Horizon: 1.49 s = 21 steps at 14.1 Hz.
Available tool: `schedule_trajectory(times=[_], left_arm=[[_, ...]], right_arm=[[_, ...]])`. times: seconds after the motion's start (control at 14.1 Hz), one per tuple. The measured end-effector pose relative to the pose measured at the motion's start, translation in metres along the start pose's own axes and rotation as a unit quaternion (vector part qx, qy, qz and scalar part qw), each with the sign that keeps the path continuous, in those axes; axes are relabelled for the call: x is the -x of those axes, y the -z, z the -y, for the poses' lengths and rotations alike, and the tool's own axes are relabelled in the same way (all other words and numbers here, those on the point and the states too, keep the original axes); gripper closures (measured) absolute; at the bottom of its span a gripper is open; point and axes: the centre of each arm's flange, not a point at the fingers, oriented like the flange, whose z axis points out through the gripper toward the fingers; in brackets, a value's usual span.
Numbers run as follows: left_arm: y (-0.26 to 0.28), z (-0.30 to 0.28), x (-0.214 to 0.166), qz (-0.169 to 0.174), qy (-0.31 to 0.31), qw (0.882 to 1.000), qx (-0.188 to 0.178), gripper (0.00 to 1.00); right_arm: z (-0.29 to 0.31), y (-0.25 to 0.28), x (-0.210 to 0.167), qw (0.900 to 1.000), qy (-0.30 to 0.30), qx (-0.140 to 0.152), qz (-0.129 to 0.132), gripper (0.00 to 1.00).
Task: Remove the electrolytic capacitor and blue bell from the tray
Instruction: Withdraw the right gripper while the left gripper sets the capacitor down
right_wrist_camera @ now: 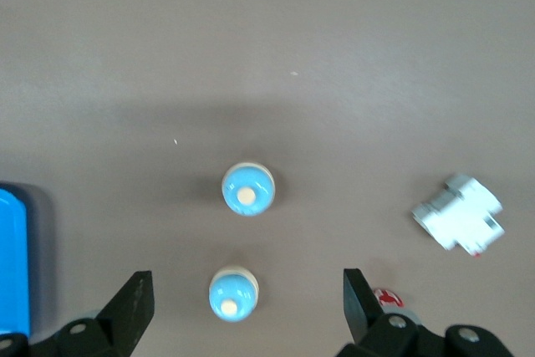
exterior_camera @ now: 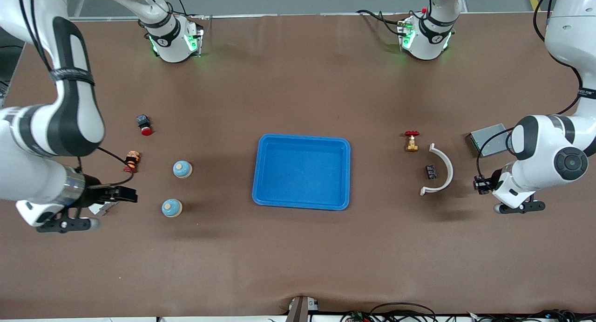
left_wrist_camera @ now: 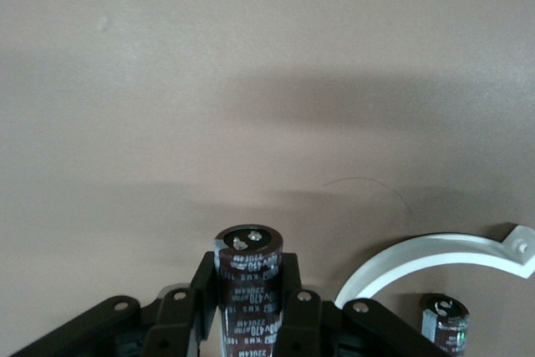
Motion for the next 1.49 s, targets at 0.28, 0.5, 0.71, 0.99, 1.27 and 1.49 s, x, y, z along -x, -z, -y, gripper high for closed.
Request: schedule_trajectory(times=[0.28, 0.5, 0.71, 0.99, 1.27, 1.49], left_arm=[[-0.024, -0.002, 0.000, 0.009, 0.003, 1.000, -0.008, 0.67], [-0.034, -0.003, 0.002, 0.015, 0.004, 1.000, -0.007, 0.67], [-0.038, -0.004, 0.003, 0.020, 0.004, 1.000, -0.006, 0.67], [-0.042, -0.004, 0.005, 0.023, 0.003, 1.000, -0.005, 0.67], [-0.047, -0.005, 0.006, 0.027, 0.003, 1.000, -0.004, 0.67], [-0.053, -0.005, 0.007, 0.032, 0.002, 0.999, -0.003, 0.67]], right_arm=[[-0.023, 0.042, 0.012, 1.000, -0.018, 0.005, -0.018, 0.00], [-0.037, 0.073, 0.022, 0.999, -0.028, 0.008, -0.033, 0.00], [-0.039, 0.087, 0.035, 0.999, -0.032, 0.007, -0.018, 0.00], [-0.037, 0.110, 0.046, 0.999, -0.032, 0.006, -0.029, 0.00], [-0.034, 0.135, 0.073, 0.999, -0.031, 0.003, -0.037, 0.00], [-0.025, 0.142, 0.094, 0.999, -0.024, -0.001, -0.036, 0.00]])
